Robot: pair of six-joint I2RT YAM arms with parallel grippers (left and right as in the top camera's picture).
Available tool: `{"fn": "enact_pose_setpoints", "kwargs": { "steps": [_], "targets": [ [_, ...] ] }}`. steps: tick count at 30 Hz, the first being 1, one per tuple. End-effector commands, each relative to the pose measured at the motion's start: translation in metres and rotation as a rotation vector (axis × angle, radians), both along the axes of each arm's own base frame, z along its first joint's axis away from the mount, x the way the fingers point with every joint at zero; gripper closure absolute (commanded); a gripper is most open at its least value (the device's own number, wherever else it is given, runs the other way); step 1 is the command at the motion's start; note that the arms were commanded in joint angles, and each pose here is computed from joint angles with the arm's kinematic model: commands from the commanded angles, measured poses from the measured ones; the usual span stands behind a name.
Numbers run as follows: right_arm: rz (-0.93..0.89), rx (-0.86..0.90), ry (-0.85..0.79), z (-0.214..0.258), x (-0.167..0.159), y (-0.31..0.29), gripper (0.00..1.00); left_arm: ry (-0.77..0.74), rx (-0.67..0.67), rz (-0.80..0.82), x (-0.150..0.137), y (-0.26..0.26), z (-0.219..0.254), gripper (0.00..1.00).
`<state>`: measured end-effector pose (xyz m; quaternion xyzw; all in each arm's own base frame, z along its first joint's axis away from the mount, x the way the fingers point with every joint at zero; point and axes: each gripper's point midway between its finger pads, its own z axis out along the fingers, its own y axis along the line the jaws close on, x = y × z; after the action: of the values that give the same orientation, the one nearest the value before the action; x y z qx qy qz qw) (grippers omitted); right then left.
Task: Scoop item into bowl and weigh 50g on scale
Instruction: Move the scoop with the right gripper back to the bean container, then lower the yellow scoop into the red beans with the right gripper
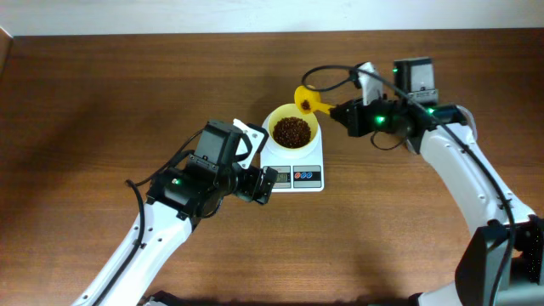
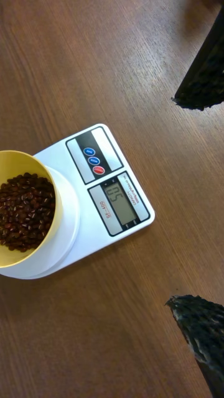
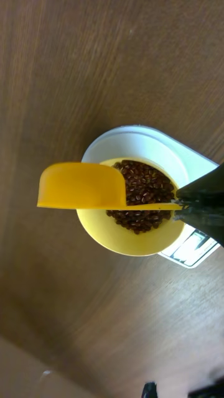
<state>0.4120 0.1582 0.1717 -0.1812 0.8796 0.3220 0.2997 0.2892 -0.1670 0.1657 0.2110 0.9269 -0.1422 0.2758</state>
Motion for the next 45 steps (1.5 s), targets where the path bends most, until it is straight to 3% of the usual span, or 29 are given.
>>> {"fn": "enact_pose_setpoints", "kwargs": {
  "steps": [1, 5, 7, 12, 15, 21, 26, 30, 31, 32, 33, 36, 40, 45],
  "targets": [
    [-0.119, 0.119, 0.076, 0.011, 0.011, -0.031, 0.96, -0.003, 0.001, 0.005, -0.001, 0.000, 0.000, 0.01],
    [-0.257, 0.284, 0.132, 0.026, 0.018, -0.095, 0.96, -0.003, 0.001, 0.005, -0.001, 0.000, 0.000, 0.01],
    [-0.416, 0.368, 0.177, 0.030, 0.020, -0.151, 0.96, -0.003, 0.001, 0.005, -0.001, 0.000, 0.000, 0.01],
    [-0.687, 0.425, 0.251, 0.018, -0.005, -0.250, 0.96, -0.003, 0.001, 0.005, -0.001, 0.000, 0.000, 0.01],
    [-0.889, 0.335, 0.356, -0.010, -0.030, -0.294, 0.96, -0.003, 0.001, 0.005, -0.001, 0.000, 0.000, 0.01],
    [-1.035, 0.157, 0.447, -0.039, -0.051, -0.318, 0.96, -0.003, 0.001, 0.005, -0.001, 0.000, 0.000, 0.01],
    [-0.977, 0.159, 0.480, -0.048, -0.046, -0.293, 0.96, -0.003, 0.001, 0.005, -0.001, 0.000, 0.000, 0.01],
    [-0.946, 0.144, 0.484, -0.050, -0.043, -0.281, 0.90, -0.003, 0.001, 0.005, -0.001, 0.000, 0.000, 0.01],
    [-0.956, 0.129, 0.487, -0.052, -0.044, -0.283, 0.87, -0.003, 0.001, 0.005, -0.001, 0.000, 0.000, 0.01],
    [-0.959, 0.125, 0.487, -0.052, -0.044, -0.284, 0.74, -0.003, 0.001, 0.005, -0.001, 0.000, 0.000, 0.01],
    [-0.959, 0.125, 0.487, -0.052, -0.044, -0.284, 0.54, -0.003, 0.001, 0.005, -0.001, 0.000, 0.000, 0.01],
    [-0.959, 0.126, 0.490, -0.053, -0.045, -0.283, 0.21, 0.002, 0.004, 0.005, -0.002, 0.001, -0.001, 0.01],
    [-0.959, 0.126, 0.499, -0.053, -0.046, -0.283, 0.05, 0.002, 0.004, 0.005, -0.002, 0.001, -0.001, 0.01],
    [-1.055, -0.039, 0.574, -0.071, -0.069, -0.302, 0.03, 0.002, 0.004, 0.005, -0.002, 0.001, -0.001, 0.01]
  ]
}}
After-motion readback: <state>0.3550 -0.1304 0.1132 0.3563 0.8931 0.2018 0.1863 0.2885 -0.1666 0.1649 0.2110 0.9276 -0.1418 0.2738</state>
